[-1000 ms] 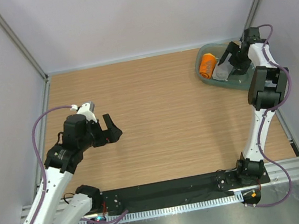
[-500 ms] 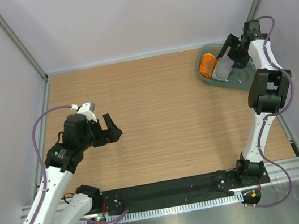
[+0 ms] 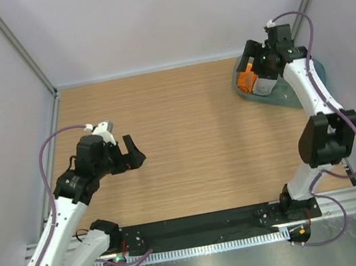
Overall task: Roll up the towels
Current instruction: Place the rolled towel into the container
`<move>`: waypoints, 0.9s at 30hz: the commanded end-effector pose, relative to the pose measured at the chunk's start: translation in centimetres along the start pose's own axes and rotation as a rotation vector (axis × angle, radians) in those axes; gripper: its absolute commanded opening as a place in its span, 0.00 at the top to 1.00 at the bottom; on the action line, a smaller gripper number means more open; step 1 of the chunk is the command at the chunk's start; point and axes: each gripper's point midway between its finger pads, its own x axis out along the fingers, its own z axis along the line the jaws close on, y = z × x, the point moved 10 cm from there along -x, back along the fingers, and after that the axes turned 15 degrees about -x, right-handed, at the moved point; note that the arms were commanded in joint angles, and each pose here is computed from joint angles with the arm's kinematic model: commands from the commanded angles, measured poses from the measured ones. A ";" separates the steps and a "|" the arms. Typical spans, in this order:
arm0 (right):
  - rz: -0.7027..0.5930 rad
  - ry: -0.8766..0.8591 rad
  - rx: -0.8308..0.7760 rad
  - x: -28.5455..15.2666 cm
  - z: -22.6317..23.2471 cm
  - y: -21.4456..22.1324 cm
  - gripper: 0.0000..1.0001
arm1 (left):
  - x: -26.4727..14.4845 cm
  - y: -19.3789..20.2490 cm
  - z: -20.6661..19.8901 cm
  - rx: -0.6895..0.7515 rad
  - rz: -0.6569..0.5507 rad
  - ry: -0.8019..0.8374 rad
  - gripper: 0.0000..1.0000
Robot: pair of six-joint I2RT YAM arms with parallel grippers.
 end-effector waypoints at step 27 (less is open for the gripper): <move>-0.305 -0.099 -0.108 -10.7 5.8 13.0 0.00 | -0.4 0.2 6.9 0.078 -0.894 -0.040 0.00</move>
